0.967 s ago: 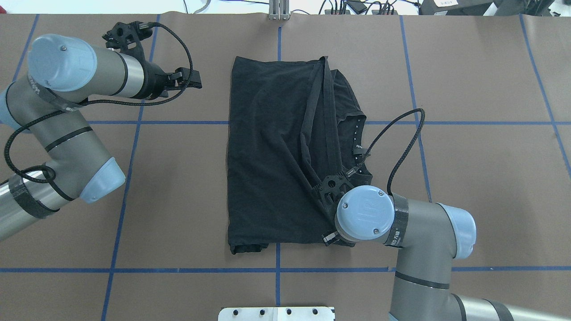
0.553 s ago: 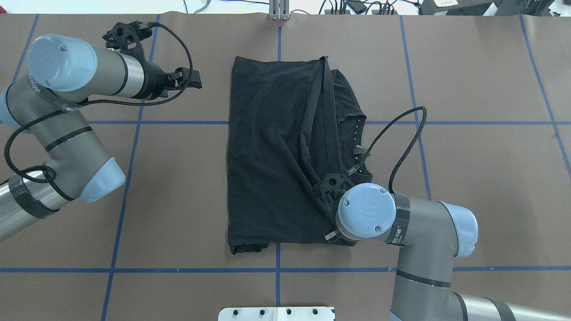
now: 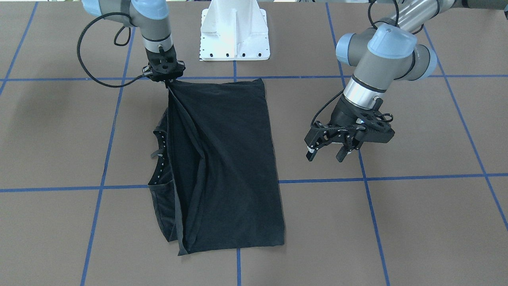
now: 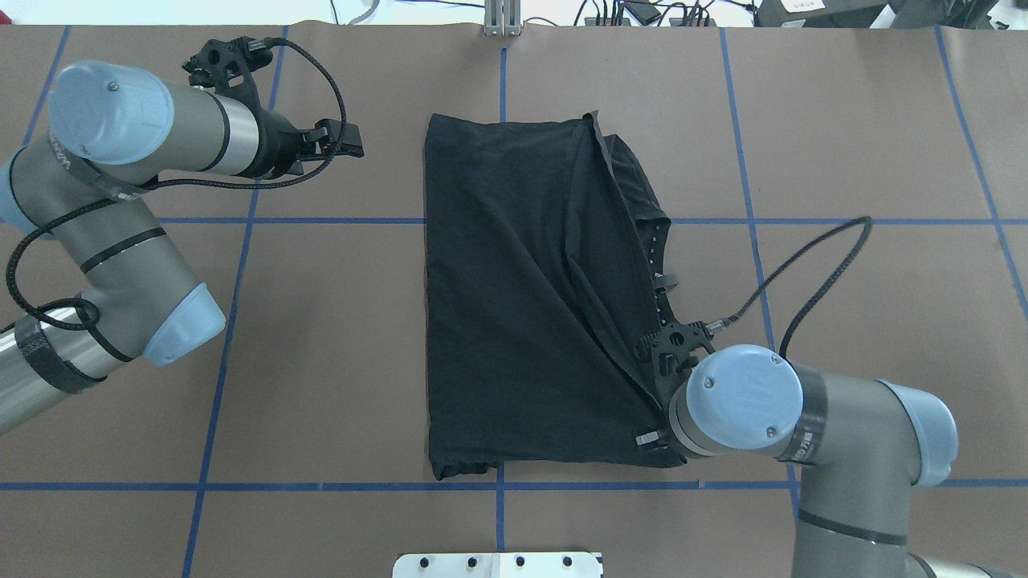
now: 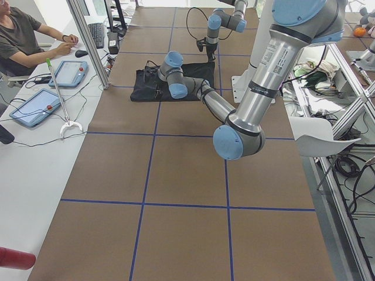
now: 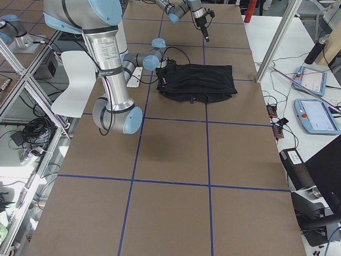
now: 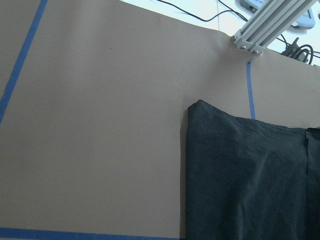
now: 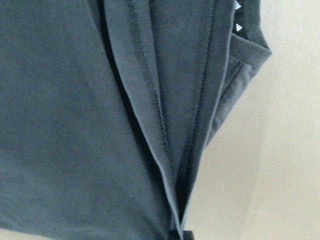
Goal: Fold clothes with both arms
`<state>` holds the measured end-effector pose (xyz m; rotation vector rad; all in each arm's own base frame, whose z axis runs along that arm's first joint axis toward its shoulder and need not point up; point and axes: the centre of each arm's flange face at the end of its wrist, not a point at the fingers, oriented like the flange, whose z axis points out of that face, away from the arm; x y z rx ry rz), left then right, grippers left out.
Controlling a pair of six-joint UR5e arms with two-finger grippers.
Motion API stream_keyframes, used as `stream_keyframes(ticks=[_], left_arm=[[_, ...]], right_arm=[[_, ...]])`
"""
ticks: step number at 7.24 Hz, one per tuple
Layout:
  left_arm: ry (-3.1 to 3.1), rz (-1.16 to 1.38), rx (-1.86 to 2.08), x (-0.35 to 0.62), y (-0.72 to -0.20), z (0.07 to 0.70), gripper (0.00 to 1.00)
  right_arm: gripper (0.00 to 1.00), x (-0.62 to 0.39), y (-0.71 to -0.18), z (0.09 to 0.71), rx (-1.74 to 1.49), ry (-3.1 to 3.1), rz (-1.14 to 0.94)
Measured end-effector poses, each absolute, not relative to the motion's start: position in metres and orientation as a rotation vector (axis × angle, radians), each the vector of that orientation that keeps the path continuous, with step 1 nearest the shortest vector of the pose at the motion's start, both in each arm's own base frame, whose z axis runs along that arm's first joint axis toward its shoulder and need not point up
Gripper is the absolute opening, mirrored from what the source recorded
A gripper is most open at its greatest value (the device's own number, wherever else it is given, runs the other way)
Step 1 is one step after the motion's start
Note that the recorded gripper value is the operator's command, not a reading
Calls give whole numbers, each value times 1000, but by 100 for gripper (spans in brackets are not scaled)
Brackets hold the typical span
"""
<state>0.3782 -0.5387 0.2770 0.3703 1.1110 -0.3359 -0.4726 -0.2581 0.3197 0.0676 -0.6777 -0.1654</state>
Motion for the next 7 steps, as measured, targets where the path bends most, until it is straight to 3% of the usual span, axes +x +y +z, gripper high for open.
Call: stream_keyframes(ticks=[1,3,4,7], left_arm=[[1114,-345,366,378,-538,276,100],[1115,-350,364,378,-538,276,100],[1116,-353,363,378,-538,276,100],[1118,-358,361,379,-538,275,100]], right_arm=[[69,-473,-242,318,18,-697,-57],[84,-476,-245,315,-8,-707,37],[99,-476,-249,317,-20,-704,87],[99,-479,-260,310,-59,-712,369]])
